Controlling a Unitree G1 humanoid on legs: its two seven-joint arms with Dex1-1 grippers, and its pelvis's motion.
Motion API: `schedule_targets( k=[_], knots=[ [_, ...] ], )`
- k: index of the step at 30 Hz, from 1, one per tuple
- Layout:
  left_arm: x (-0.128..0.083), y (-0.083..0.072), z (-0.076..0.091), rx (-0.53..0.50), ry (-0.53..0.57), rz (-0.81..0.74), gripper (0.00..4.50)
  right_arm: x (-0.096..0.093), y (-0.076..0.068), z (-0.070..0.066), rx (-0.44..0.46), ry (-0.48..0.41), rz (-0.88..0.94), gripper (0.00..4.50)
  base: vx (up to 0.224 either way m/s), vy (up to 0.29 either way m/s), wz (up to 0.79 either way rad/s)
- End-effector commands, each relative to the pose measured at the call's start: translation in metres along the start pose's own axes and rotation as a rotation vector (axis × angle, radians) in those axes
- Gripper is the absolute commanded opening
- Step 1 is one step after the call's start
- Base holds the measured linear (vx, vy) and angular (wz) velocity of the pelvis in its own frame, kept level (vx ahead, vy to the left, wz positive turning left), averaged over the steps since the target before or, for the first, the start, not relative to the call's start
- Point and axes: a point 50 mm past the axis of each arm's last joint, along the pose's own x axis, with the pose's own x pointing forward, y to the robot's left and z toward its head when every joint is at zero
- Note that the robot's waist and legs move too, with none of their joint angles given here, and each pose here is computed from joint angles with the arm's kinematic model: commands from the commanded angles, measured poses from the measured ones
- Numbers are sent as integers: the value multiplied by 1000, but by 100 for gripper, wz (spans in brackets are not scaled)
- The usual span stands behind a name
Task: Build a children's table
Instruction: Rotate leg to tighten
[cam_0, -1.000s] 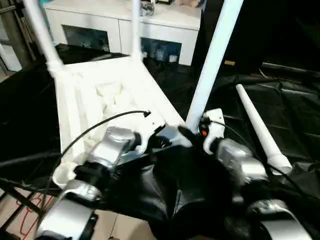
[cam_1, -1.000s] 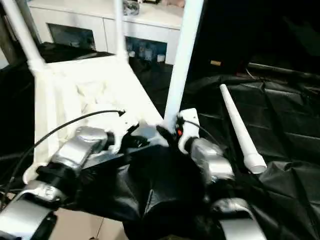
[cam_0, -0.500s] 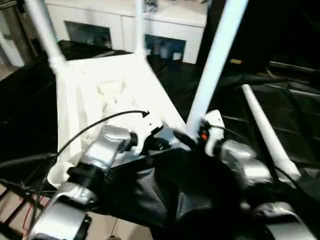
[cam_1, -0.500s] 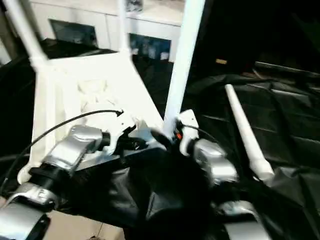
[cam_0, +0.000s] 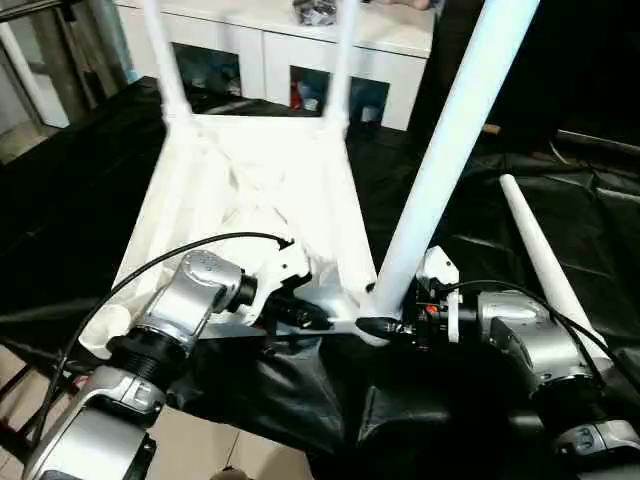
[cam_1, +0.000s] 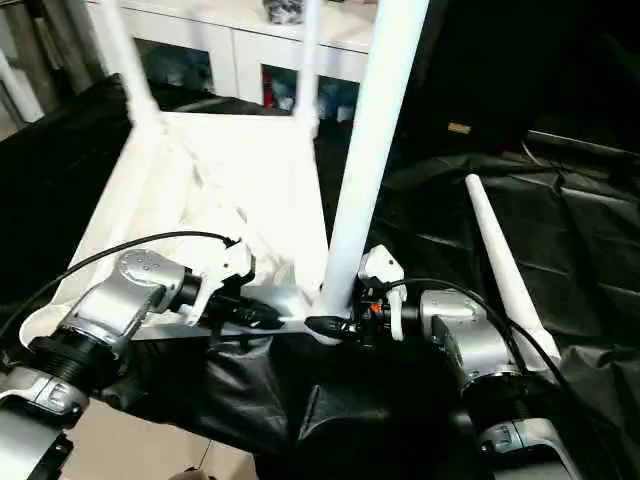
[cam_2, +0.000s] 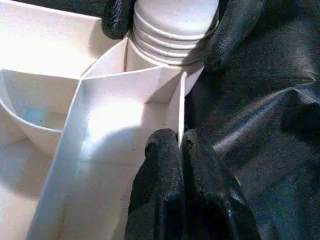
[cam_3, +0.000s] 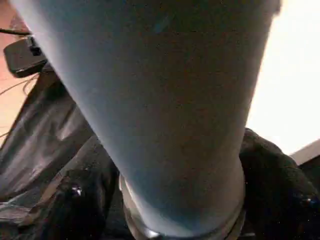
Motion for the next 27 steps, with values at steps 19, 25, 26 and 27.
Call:
schedule_targets(
  k=[19, 25, 26, 27],
  knots=[
    [29, 18, 32, -69, -136, 293, 0, 36, -17, -27, 212, 22, -457, 273, 0, 0, 0],
    [52, 15, 48, -99, -176, 348, 0, 66, -16, -22, 274, -7, -593, 273, 0, 0, 0],
    [56, 12, 51, -88, -183, 322, 0, 71, -15, -19, 259, -26, -582, 307, 0, 0, 0],
    [57, 10, 52, -84, -185, 314, 0, 72, -15, -18, 253, -34, -581, 328, 0, 0, 0]
  ],
)
